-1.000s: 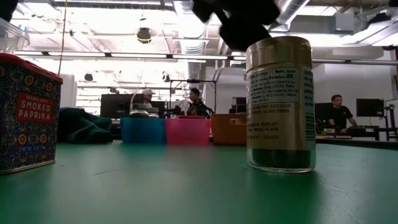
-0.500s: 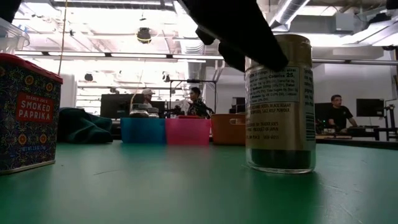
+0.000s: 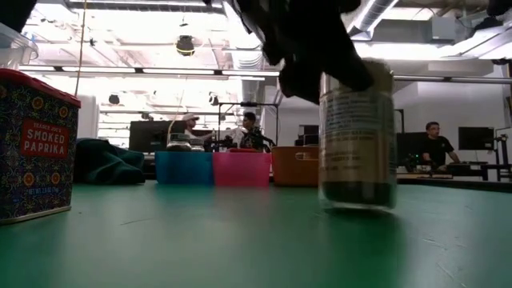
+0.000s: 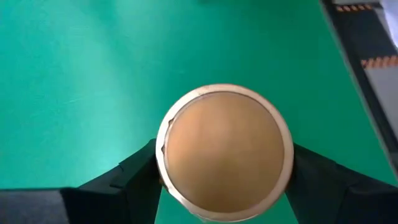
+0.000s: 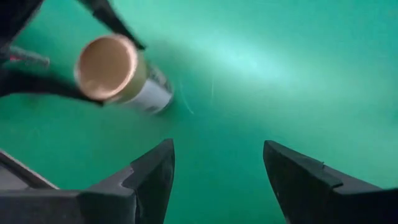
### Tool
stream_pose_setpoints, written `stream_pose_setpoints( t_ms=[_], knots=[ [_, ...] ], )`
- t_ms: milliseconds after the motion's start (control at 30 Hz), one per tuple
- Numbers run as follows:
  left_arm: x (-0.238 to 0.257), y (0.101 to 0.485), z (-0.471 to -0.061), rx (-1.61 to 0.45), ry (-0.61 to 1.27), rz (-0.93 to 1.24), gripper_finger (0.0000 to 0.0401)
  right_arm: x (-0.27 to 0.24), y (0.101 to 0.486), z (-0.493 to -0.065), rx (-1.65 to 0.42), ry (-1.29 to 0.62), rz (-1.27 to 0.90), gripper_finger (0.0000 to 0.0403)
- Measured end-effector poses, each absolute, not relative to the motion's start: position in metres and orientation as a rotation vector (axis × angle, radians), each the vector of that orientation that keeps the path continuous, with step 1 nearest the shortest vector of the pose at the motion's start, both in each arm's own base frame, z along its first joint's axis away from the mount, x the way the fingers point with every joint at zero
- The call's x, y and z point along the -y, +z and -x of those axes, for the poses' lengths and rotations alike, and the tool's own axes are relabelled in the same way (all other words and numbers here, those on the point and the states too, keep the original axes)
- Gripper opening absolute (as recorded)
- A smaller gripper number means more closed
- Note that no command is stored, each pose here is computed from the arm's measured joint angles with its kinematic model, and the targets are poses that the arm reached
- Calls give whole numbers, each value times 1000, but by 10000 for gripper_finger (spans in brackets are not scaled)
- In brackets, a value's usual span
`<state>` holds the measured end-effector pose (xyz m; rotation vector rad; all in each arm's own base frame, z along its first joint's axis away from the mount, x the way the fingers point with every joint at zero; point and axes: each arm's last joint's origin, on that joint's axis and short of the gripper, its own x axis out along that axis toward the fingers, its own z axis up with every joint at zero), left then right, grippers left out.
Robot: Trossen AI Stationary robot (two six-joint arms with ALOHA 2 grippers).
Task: Sort spices by type
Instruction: Put the gold spice bottle into the yellow bin
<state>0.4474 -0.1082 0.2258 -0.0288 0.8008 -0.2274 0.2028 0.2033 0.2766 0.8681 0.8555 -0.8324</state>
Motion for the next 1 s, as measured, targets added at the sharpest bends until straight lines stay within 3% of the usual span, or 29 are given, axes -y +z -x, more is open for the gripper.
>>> stream_pose_setpoints(
  t_ms=[267, 633, 1000],
  knots=[
    [43, 251, -452, -719, -94, 47, 272, -198, 277, -202, -793, -875, -842, 271],
    [-48, 300, -468, -409, 82, 65, 273, -188, 268, -220, -773, -959, -858, 271],
    [-70, 294, -466, -477, 22, 50, 274, -178, 269, -218, -833, -1004, -790, 271]
  ],
)
